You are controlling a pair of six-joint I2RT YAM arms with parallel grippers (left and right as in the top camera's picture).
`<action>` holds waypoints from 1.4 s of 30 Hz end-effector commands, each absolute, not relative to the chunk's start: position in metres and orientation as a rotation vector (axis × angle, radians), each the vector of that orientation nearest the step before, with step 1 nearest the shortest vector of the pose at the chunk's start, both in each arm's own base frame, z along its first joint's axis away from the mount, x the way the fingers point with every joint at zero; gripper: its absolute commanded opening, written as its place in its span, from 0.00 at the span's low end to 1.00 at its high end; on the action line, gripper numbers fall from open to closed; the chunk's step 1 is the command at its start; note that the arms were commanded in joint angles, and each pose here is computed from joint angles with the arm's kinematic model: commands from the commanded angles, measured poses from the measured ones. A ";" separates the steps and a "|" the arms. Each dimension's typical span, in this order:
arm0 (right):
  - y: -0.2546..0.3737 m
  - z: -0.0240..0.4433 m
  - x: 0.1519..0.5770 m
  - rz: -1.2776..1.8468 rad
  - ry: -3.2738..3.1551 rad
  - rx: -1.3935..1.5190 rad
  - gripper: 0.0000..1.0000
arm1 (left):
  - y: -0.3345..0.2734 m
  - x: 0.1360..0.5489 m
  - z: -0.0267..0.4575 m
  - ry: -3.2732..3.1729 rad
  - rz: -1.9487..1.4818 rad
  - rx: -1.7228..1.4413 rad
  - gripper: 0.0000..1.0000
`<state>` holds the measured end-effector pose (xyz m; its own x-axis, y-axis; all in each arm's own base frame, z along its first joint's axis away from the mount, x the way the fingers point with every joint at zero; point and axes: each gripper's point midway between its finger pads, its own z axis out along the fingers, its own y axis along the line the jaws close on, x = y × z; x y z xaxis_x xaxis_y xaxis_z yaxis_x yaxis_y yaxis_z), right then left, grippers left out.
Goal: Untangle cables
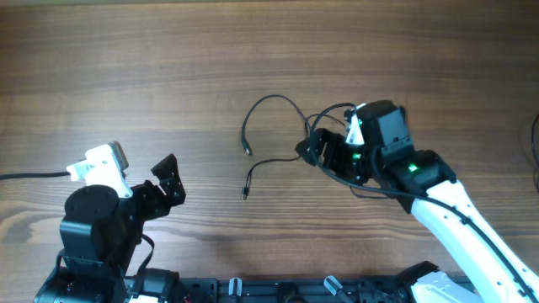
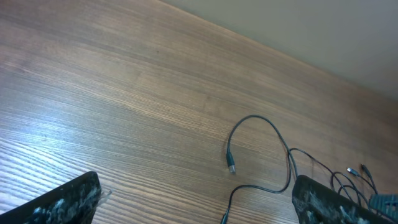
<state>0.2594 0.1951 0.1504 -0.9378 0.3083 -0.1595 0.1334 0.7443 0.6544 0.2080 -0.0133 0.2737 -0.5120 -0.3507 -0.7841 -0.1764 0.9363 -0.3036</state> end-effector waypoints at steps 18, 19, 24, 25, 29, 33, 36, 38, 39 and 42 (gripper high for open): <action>0.158 0.108 0.265 0.570 2.757 0.488 1.00 | -0.011 0.208 0.274 2.115 -0.206 -0.370 1.00; 0.158 0.102 0.265 0.555 2.778 0.495 1.00 | -0.011 0.208 0.274 2.115 -0.206 -0.370 1.00; 0.158 0.069 0.261 0.489 2.879 0.575 1.00 | -0.011 0.208 0.274 2.115 -0.206 -0.370 1.00; 0.158 0.066 0.261 0.486 2.889 0.577 1.00 | -0.011 0.208 0.274 2.115 -0.205 -0.371 1.00; 0.165 0.054 0.264 0.503 2.921 0.569 1.00 | -0.011 0.208 0.274 2.115 -0.205 -0.370 1.00; 0.166 0.052 0.267 0.508 2.913 0.560 1.00 | -0.011 0.208 0.274 2.115 -0.206 -0.370 1.00; 0.167 0.053 0.269 0.514 2.904 0.556 1.00 | -0.011 0.208 0.274 2.115 -0.205 -0.371 1.00; 0.168 0.053 0.270 0.520 2.899 0.554 0.98 | -0.011 0.208 0.274 2.115 -0.205 -0.370 1.00; 0.167 0.053 0.270 0.518 2.900 0.555 0.96 | -0.011 0.208 0.274 2.115 -0.206 -0.370 1.00; 0.171 0.055 0.273 0.532 2.895 0.427 0.99 | -0.011 0.208 0.274 2.115 -0.206 -0.370 1.00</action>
<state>0.2710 0.1655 0.0567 -0.9218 0.3770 -0.0901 0.3222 0.8744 0.3627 0.2081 -0.0134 0.2738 -0.5118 -0.3508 -0.7843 -0.1763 0.9363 -0.3037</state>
